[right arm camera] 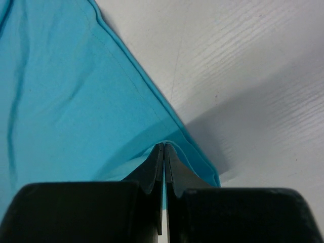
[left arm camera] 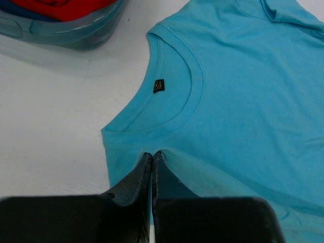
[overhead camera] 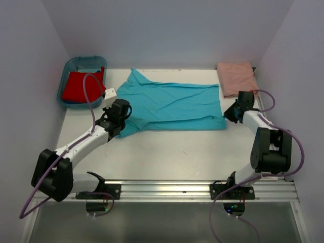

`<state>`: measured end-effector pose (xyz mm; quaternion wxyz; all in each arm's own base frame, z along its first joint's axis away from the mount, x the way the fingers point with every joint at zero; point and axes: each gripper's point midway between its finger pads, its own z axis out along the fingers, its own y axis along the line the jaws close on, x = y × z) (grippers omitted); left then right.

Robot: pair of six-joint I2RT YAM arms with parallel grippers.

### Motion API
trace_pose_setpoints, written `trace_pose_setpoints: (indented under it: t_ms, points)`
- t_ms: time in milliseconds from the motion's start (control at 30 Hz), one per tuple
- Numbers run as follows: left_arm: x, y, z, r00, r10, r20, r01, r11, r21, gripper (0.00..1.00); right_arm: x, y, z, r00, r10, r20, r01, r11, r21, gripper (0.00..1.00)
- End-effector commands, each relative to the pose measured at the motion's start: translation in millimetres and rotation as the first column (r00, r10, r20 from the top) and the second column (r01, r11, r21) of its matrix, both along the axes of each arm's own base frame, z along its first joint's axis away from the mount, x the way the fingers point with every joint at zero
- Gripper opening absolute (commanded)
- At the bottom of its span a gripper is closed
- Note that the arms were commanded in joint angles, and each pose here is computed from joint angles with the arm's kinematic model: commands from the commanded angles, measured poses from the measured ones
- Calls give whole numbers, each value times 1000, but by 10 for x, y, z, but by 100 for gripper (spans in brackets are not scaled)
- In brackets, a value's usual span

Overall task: Fold and stack the t-shirts
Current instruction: Fold the tshirt

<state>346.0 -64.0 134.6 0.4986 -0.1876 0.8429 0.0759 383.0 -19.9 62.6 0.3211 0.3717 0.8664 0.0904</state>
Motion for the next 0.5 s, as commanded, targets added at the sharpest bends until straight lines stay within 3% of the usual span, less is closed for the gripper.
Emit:
trace_pose_setpoints:
  t_ms: [0, 467]
  points:
    - [181, 21, 202, 997, 21, 79, -19, 1000, -15, 0, 218, 16, 177, 996, 44, 80, -44, 999, -9, 0]
    - [294, 66, 174, 996, 29, 83, -26, 999, -29, 0, 419, 20, 188, 991, 74, 108, -73, 997, -15, 0]
